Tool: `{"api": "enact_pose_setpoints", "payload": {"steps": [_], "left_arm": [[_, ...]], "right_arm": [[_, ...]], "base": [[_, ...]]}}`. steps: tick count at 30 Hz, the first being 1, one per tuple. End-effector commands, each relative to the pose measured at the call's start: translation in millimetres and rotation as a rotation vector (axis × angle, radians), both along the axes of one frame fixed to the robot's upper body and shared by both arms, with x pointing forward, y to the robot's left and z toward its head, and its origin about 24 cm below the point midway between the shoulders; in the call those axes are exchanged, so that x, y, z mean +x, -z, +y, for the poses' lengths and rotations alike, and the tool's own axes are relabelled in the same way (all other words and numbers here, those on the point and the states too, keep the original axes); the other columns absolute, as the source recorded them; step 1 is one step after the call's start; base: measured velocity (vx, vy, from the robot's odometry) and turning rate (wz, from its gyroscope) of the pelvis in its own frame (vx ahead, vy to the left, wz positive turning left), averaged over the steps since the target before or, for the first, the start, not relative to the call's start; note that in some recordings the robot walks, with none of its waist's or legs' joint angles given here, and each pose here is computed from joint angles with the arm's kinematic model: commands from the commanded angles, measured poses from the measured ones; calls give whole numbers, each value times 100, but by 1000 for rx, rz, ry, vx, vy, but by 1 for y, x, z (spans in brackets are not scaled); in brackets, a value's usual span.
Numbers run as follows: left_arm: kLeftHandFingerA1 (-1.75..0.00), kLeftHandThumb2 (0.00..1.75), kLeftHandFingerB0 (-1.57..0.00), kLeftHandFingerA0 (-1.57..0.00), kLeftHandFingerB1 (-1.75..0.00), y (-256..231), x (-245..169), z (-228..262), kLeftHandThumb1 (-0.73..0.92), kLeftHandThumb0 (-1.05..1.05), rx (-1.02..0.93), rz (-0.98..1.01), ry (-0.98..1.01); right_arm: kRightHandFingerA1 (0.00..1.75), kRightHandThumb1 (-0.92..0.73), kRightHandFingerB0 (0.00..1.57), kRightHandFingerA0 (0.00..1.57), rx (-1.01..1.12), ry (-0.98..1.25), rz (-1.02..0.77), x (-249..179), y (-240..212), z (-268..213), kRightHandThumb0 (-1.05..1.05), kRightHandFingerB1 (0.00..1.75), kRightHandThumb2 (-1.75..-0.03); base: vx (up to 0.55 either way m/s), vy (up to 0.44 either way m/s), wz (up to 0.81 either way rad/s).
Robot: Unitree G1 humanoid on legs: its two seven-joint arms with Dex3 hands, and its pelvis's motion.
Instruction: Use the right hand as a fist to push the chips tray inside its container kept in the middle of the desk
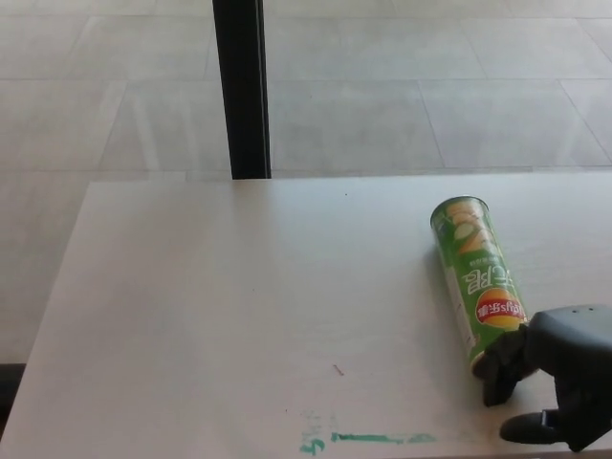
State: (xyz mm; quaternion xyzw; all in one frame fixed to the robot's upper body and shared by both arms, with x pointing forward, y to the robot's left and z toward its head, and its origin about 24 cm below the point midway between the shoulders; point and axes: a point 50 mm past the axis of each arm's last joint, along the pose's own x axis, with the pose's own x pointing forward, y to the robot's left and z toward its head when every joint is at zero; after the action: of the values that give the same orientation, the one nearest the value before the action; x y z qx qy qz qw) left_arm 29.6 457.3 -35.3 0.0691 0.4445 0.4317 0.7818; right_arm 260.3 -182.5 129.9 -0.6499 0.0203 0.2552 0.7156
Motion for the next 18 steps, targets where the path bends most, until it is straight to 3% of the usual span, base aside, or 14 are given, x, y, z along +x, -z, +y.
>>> {"api": "enact_pose_setpoints", "payload": {"steps": [1, 2, 6, 7, 8, 9, 10, 11, 12, 13, 15, 16, 18], "left_arm": [[-73, 112, -46, -60, -62, -5, -5, 5, 74, -71, 24, 5, -3], [-65, 71, -48, -58, -51, -5, -6, 4, 92, -74, 26, 14, 5], [-63, 71, -46, -56, -49, -4, -7, 4, 92, -75, 20, 15, 1], [-65, 69, -47, -58, -49, -4, -7, 4, 92, -75, 11, 4, -15], [-62, 70, -47, -55, -50, -4, -7, 4, 92, -74, 13, 5, -15], [-63, 68, -49, -56, -50, -4, -7, 4, 92, -73, 9, 0, -21], [-63, 68, -51, -57, -51, -4, -7, 4, 92, -73, 12, -9, -21], [-66, 88, -50, -56, -56, -4, -7, 4, 75, -79, 15, -8, -29], [-66, 88, -50, -56, -56, -4, -7, 4, 75, -79, 15, -9, -31], [-64, 69, -53, -58, -52, -4, -7, 4, 92, -73, 22, 1, -15], [-66, 68, -53, -60, -52, -3, -10, 3, 92, -76, 16, 5, -18], [-64, 69, -44, -57, -49, -3, -10, 3, 92, -75, 14, 7, -20], [-64, 69, -41, -57, -48, -3, -10, 3, 92, -74, 10, 3, -18]], "right_arm": [[79, -67, 73, 101, 159, -63, 249, -30, -54, -21, -81, 56, -61], [78, -67, 75, 105, 194, -67, 212, -30, -60, -25, -81, 56, -61], [86, -69, 72, 98, 257, -10, 132, -30, -77, -46, -78, 61, -61], [89, -51, 67, 93, 296, 70, 34, -31, -86, -62, -78, 67, -92], [90, -56, 65, 90, 334, 111, -11, -31, -89, -70, -63, 70, -106], [88, -70, 69, 96, 390, 157, -78, -31, -91, -80, -70, 60, -62], [91, -71, 68, 96, 443, 217, -136, -32, -92, -90, -67, 61, -61], [98, -53, 65, 96, 468, 267, -216, -33, -92, -100, -68, 67, -93], [98, -53, 65, 96, 471, 270, -224, -33, -92, -101, -68, 67, -93], [99, -70, 69, 94, 552, 377, -313, -35, -89, -115, -62, 55, -61], [110, -72, 61, 88, 654, 528, -426, -39, -78, -139, -60, 58, -62], [116, -73, 60, 88, 700, 616, -500, -42, -71, -156, -59, 61, -63], [114, -73, 61, 89, 742, 692, -571, -46, -62, -169, -58, 61, -63]], "base": [[0, 0, 0], [0, 0, 0], [0, 0, 0], [0, 0, 0], [0, 0, 0], [0, 0, 0], [0, 0, 0], [0, 0, 0], [0, 0, 0], [0, 0, 0], [0, 0, 0], [0, 0, 0], [0, 0, 0]]}}
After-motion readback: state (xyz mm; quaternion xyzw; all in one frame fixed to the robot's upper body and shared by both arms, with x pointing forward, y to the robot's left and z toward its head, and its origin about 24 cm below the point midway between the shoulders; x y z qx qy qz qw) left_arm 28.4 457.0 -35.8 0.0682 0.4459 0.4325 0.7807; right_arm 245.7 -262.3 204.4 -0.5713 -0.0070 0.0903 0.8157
